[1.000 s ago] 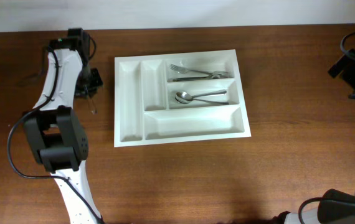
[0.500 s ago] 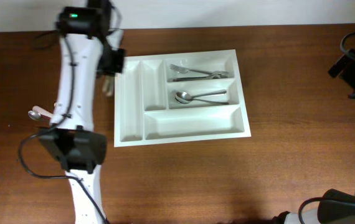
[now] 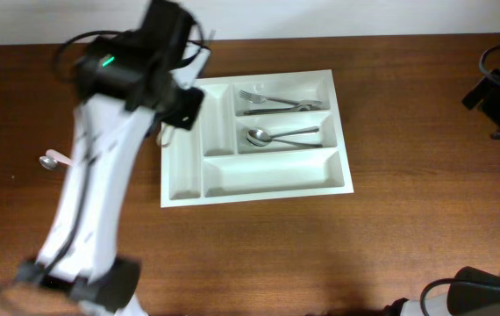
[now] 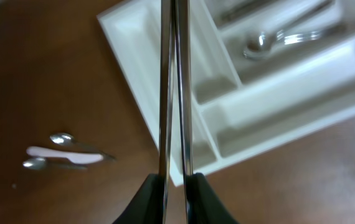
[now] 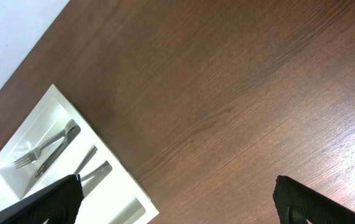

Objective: Pack container
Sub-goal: 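Lift the tongs and lower them into the tray's long left compartment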

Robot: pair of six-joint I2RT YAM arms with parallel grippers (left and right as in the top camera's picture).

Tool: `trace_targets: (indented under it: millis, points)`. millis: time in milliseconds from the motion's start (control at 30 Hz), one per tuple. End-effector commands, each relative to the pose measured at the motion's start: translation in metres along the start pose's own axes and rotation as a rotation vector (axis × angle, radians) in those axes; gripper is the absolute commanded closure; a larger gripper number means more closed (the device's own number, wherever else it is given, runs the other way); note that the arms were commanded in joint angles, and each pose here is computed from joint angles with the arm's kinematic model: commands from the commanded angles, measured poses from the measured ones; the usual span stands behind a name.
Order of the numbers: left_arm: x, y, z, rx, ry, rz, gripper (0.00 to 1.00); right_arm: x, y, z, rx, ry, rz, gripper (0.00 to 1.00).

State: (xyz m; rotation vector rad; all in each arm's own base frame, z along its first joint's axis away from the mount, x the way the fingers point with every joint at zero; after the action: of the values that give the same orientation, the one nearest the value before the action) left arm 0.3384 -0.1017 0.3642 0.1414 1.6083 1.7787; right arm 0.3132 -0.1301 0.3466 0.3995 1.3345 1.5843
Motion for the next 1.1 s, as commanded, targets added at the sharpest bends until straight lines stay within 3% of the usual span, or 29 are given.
trace_targets:
  millis: [0, 167, 433, 800, 1000, 1033, 1067]
  points:
    - [0.008, -0.018, 0.011, -0.045, 0.083, -0.007, 0.97, -0.001, -0.001, -0.001, 0.007, -0.007, -0.002, 0.01]
    - [-0.001, -0.08, 0.017, -0.059, 0.21, -0.029, 0.98, -0.001, -0.001, -0.001, 0.007, -0.007, -0.002, 0.01]
    - [0.016, -0.172, 0.012, -0.077, 0.395, 0.094, 0.98, -0.001, -0.001, -0.001, 0.007, -0.007, -0.002, 0.01]
    - [0.037, -0.244, 0.004, -0.085, 0.372, 0.279, 0.97, -0.001, -0.001, -0.001, 0.007, -0.007, -0.002, 0.01]
    - [0.032, -0.23, 0.008, -0.09, 0.347, 0.258, 0.69, -0.001, -0.001, -0.001, 0.006, -0.007, -0.002, 0.01]
    - [0.031, -0.221, 0.009, -0.093, 0.348, 0.254, 0.5, -0.001, -0.001, -0.001, 0.005, -0.007, -0.003, 0.01]
    - [0.03, -0.215, 0.011, -0.096, 0.35, 0.25, 0.42, -0.001, -0.001, -0.001, 0.005, -0.007, -0.003, 0.01]
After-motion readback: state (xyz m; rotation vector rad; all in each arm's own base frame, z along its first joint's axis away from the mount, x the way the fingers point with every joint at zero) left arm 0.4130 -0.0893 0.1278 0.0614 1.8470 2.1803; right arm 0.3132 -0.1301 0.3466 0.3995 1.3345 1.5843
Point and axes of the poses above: each gripper's point midway between its finger pads, its own y axis back along the fingers, its own z axis along the line the jaws close on, x = y × z, the point moved 6 cm from there along y, back along the fingers, and after that the axes turned 13 degrees about -y, right-handed, at the moved point
